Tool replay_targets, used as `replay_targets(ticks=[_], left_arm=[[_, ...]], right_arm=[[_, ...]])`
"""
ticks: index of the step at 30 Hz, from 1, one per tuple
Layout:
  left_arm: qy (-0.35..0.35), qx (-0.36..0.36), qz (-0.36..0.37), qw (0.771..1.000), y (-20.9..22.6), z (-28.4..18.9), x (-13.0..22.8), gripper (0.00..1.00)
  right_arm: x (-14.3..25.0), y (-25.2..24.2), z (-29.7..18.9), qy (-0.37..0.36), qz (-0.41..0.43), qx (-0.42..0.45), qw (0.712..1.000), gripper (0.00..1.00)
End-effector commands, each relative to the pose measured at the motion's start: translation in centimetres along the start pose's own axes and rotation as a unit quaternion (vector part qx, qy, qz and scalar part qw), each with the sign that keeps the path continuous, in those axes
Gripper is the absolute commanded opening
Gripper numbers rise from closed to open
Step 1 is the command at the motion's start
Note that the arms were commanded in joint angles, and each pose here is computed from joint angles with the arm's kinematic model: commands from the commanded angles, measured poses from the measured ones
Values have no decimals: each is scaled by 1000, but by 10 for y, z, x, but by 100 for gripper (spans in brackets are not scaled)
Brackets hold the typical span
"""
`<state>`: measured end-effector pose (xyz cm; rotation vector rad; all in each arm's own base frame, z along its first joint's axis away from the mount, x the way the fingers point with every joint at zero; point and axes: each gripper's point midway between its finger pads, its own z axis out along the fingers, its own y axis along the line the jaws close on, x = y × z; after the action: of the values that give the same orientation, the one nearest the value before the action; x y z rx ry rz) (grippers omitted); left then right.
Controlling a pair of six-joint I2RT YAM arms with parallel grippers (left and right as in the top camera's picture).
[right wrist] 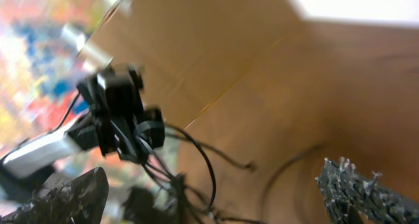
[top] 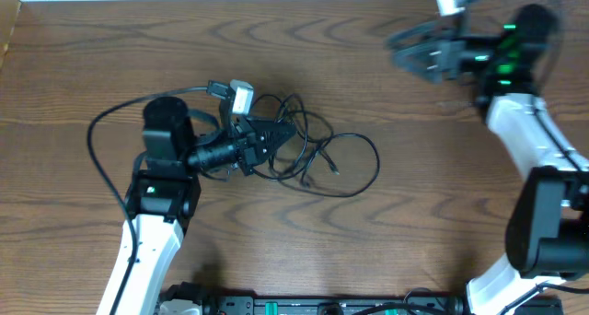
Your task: Untangle cables
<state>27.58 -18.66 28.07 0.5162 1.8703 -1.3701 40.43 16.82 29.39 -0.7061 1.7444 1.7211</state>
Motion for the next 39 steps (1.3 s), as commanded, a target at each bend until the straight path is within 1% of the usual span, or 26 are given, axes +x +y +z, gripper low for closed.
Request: replay_targets(ticks=[1,3,6,9,13,19,23,27,31,36,39], left_arm=[[7,79,37,996,-48,-10,-7,7],[3,76,41,996,-49,-12,-9,7],[0,69,36,997,-45,-15,-10,8],[-5,63,34,997,-41,-18,-12,7],[-8,59,33,998,-38,-20,-14,7],[-8,58,34,998,-38,-20,-14,7],[-8,58,33,998,-38,-20,-14,8],[-8,58,33,998,-38,-20,-14,8],[-7,58,30,998,-38,-20,-13,7],[-4,56,21,998,-37,-20,-11,7],[-4,56,21,998,-37,-20,-11,7]], right_arm=[[16,22,44,48,1,-48,998,99],[30,34,69,73,3,-74,995,99],[47,46,94,98,10,-99,990,99],[60,48,104,111,21,-110,988,99],[78,40,103,113,35,-108,987,99],[117,24,97,117,69,-103,985,99],[130,19,94,119,91,-101,984,99],[133,18,94,119,95,-100,983,99],[122,10,79,99,86,-84,988,99],[103,-6,48,59,6,-58,997,99],[108,-6,49,61,10,-59,996,99]])
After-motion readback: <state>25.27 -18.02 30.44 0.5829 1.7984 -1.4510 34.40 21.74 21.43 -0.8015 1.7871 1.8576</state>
